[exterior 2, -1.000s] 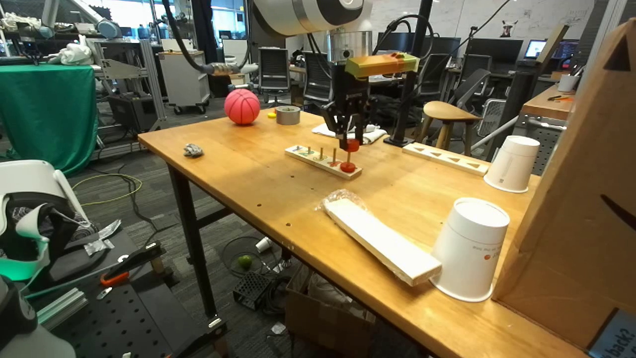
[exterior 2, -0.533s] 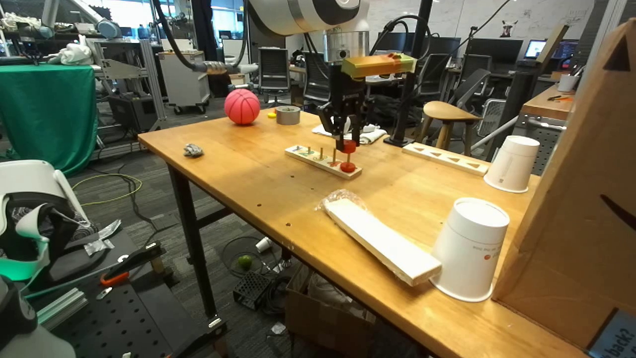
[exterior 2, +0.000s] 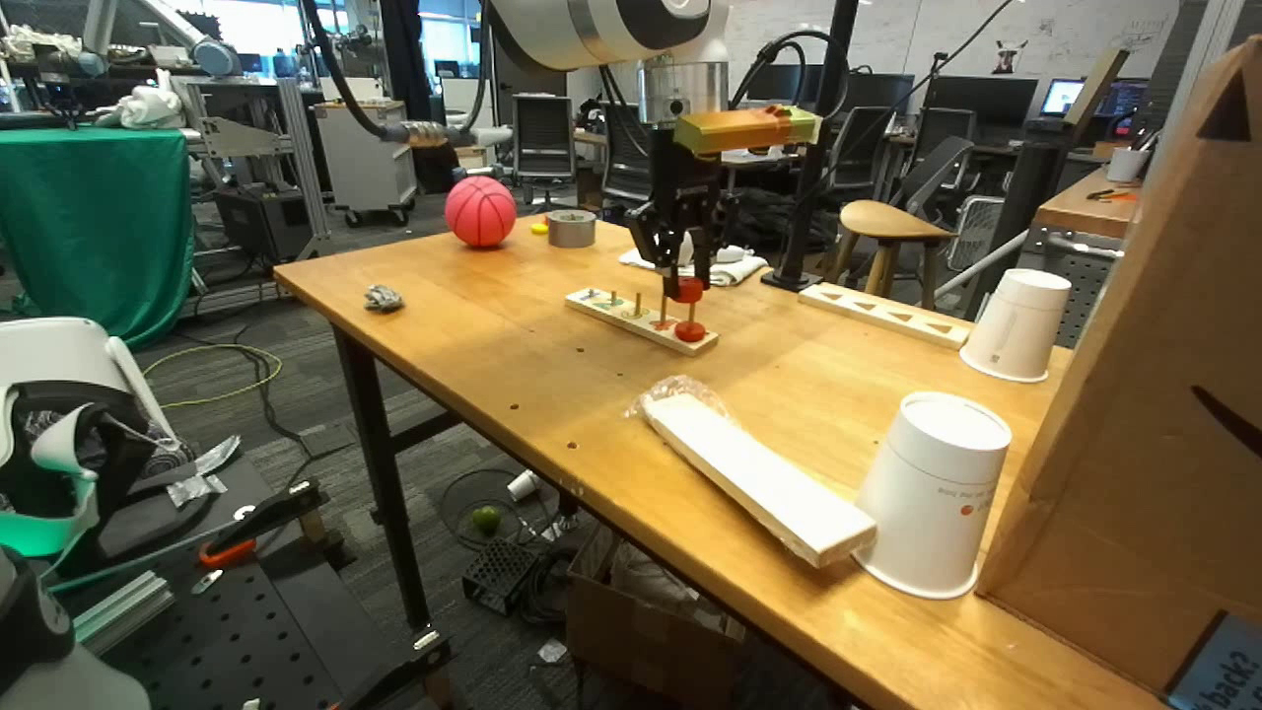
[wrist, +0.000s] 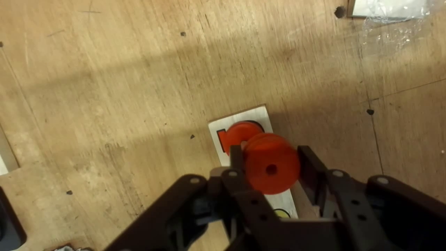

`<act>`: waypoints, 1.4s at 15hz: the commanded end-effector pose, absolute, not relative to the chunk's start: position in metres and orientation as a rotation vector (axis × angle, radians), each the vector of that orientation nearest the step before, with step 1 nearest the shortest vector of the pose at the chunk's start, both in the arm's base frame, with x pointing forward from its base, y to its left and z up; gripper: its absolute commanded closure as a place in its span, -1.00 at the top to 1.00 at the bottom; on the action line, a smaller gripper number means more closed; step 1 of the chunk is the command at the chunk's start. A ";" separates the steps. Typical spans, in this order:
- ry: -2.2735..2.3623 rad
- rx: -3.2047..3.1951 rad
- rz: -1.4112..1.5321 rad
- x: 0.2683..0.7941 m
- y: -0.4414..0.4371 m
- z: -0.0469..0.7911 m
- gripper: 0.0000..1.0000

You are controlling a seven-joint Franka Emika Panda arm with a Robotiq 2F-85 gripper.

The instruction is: Put the discs on the first road on the right of the wooden rock

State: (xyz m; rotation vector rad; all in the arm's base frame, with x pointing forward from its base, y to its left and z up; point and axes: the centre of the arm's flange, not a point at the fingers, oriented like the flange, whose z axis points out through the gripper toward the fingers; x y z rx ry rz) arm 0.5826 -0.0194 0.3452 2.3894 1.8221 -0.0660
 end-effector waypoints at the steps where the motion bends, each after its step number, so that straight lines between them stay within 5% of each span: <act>1: 1.821 2.385 -0.078 0.584 -0.013 0.346 -0.66; 21: 1.816 2.397 -0.091 0.601 -0.023 0.338 -0.66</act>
